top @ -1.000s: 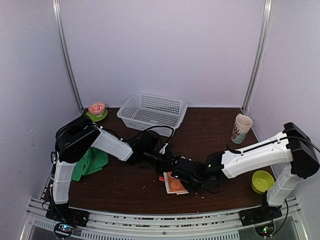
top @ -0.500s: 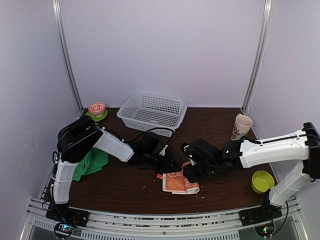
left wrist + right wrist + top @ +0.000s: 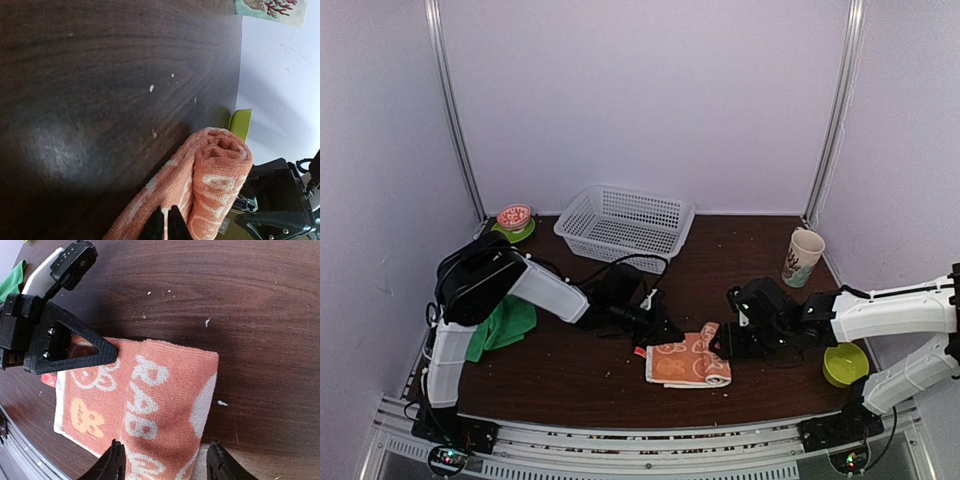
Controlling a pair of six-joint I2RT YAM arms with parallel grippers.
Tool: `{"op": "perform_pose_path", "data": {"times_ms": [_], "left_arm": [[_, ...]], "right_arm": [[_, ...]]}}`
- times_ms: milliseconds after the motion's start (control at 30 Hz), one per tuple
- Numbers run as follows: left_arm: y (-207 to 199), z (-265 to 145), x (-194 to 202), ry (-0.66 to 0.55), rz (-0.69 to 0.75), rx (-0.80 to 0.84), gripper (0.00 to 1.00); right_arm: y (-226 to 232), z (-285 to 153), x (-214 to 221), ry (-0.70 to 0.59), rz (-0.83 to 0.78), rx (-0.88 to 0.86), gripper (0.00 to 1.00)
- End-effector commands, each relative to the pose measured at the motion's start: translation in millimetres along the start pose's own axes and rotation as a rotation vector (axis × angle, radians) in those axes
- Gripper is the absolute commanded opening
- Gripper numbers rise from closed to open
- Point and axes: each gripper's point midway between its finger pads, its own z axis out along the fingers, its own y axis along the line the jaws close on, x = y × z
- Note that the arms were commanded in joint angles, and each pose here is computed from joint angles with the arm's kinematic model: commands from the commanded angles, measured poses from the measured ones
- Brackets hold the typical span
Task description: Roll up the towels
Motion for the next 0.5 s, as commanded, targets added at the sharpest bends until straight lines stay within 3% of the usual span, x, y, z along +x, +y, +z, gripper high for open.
{"op": "perform_pose_path", "data": {"times_ms": [0, 467], "left_arm": [[0, 5, -1, -0.004, 0.017, -0.003, 0.06], [-6, -1, -2, -0.015, 0.057, -0.007, 0.06]], "right_arm": [[-2, -4, -7, -0.050, 0.081, -0.049, 0.56], [-6, 26, 12, 0.059, 0.114, -0.057, 0.56]]}}
